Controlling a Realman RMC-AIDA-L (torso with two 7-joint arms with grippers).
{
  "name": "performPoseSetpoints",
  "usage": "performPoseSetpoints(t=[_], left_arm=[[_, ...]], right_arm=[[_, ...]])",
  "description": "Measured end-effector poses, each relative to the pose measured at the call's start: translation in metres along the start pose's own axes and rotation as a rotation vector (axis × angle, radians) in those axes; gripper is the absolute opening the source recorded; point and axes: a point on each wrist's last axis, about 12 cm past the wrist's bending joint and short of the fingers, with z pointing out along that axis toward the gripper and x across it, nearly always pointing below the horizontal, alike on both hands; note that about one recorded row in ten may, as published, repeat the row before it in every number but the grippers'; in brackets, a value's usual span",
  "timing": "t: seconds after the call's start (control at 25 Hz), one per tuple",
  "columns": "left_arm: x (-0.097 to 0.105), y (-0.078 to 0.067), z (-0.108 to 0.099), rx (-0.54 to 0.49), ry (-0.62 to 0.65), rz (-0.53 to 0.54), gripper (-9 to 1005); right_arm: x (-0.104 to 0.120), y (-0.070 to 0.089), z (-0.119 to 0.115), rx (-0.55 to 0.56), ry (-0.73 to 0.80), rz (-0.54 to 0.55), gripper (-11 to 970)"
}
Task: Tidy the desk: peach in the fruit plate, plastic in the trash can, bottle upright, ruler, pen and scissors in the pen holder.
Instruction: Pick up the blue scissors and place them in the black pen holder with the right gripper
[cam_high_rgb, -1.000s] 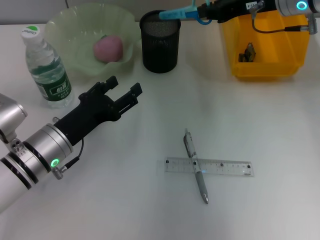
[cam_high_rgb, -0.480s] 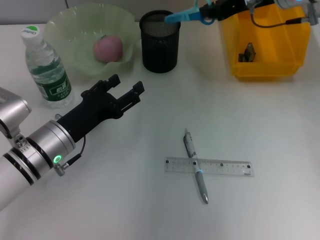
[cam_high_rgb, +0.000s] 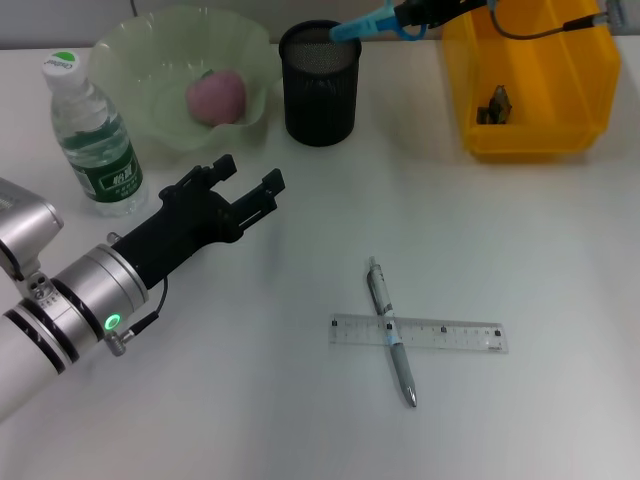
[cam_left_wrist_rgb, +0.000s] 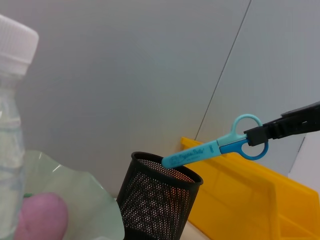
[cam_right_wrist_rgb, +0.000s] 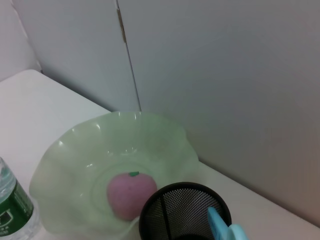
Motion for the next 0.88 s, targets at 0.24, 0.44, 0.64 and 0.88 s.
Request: performPoseSetpoints(t=[0.24, 0.44, 0.64, 0.88], left_arm=[[0.001, 0.0, 0.0, 0.002, 0.004, 0.002, 800], [0.001, -0.001, -0.001, 0.003, 0.004, 0.001, 800], [0.002, -0.002, -0.002, 0.006, 0.003, -0.004, 800], [0.003, -0.002, -0.002, 0.005, 0.006, -0.006, 800]], right_arm=[[-0.005, 0.003, 0.002, -0.004, 0.004, 0.001, 110], [-0.015, 0.005, 0.001, 0.0, 0.015, 0.001, 112], [-0.021, 0.008, 0.0, -0.01, 0.039, -0.002, 113], [-0.024, 0.012, 0.004, -0.016, 0.066, -0.002, 115]])
